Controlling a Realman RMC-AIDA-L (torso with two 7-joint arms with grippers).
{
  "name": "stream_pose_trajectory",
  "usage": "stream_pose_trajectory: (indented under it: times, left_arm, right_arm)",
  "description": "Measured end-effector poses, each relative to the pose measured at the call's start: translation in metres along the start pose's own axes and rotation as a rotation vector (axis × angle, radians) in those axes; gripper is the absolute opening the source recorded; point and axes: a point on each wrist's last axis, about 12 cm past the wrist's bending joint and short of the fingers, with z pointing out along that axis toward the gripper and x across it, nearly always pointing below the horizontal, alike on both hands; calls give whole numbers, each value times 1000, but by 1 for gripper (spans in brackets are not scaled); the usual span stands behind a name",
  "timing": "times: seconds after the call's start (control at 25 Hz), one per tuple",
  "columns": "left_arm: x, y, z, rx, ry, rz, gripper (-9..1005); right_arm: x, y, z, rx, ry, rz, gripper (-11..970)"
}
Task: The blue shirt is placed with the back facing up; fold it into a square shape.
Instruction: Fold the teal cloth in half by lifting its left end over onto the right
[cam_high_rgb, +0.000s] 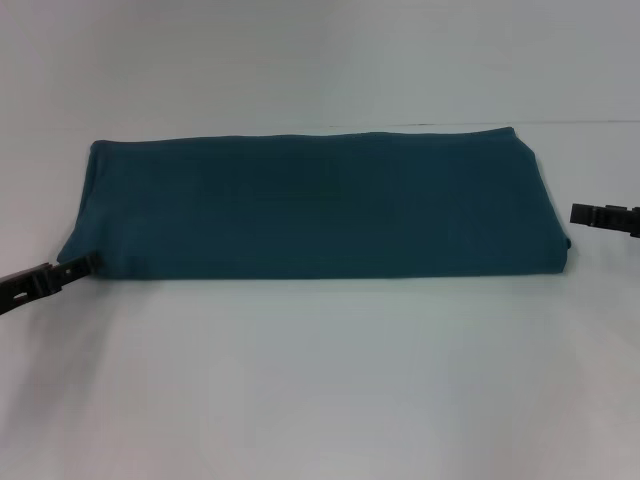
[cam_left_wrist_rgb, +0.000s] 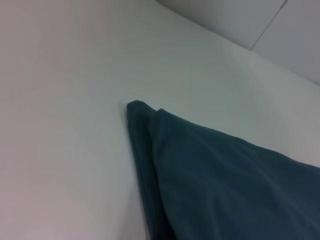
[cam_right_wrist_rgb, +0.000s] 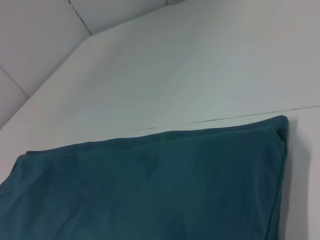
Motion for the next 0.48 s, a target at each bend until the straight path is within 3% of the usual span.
stream_pose_trajectory:
  times: [0.48]
  left_arm:
    - [-4,-7,13,2,7,14,910]
  right_arm:
    - [1,1,2,-1,0,4,745]
